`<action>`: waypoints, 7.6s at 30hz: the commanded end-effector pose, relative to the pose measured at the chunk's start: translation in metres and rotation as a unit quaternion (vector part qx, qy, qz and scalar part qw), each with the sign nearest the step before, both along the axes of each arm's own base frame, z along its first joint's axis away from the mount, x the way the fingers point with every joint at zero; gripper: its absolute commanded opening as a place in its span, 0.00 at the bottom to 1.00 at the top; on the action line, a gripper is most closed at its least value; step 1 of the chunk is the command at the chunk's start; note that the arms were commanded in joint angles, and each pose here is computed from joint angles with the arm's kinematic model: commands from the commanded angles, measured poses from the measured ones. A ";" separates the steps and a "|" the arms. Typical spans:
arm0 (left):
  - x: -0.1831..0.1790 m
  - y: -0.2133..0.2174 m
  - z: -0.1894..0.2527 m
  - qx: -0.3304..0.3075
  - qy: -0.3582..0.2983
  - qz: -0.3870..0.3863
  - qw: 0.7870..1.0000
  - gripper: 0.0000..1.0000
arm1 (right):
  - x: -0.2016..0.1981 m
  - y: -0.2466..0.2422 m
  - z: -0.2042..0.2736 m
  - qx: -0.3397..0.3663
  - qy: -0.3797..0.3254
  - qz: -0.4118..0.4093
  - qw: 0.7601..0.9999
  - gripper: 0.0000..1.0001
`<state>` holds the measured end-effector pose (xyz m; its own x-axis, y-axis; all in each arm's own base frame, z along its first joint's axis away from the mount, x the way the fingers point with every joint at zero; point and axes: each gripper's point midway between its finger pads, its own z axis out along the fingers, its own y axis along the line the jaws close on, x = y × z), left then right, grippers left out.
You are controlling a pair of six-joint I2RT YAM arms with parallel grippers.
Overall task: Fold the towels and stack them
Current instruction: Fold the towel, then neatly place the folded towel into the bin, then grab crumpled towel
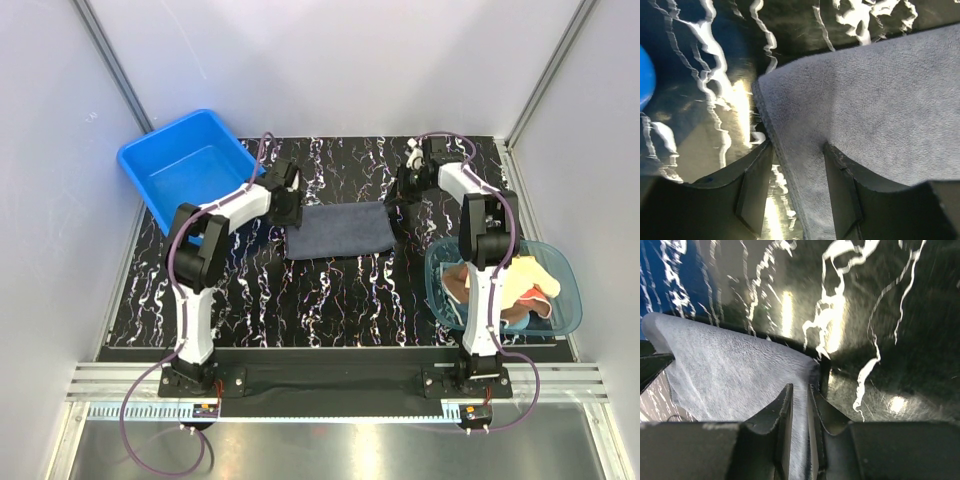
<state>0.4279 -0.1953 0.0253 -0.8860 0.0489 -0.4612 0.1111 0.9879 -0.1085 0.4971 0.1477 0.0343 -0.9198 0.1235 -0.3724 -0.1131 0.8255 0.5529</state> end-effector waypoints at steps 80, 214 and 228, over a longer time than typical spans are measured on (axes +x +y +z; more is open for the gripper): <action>-0.099 0.033 0.082 0.105 -0.007 -0.083 0.991 0.00 | -0.128 -0.010 0.163 0.021 -0.143 -0.053 0.988 1.00; -0.151 -0.016 0.278 -0.103 -0.339 -0.173 0.919 0.99 | -0.224 -0.264 0.132 -0.214 0.009 -0.553 0.805 0.61; -0.150 -0.018 0.266 -0.101 -0.332 -0.177 0.921 0.99 | -0.223 -0.279 0.071 -0.218 0.041 -0.579 0.784 0.24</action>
<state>0.2716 -0.2043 0.2690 -0.3985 0.1836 -0.8986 0.5205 0.8520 -0.0568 0.2598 -0.1157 0.0894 -0.3712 0.7930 -0.4831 0.8713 0.4773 0.1139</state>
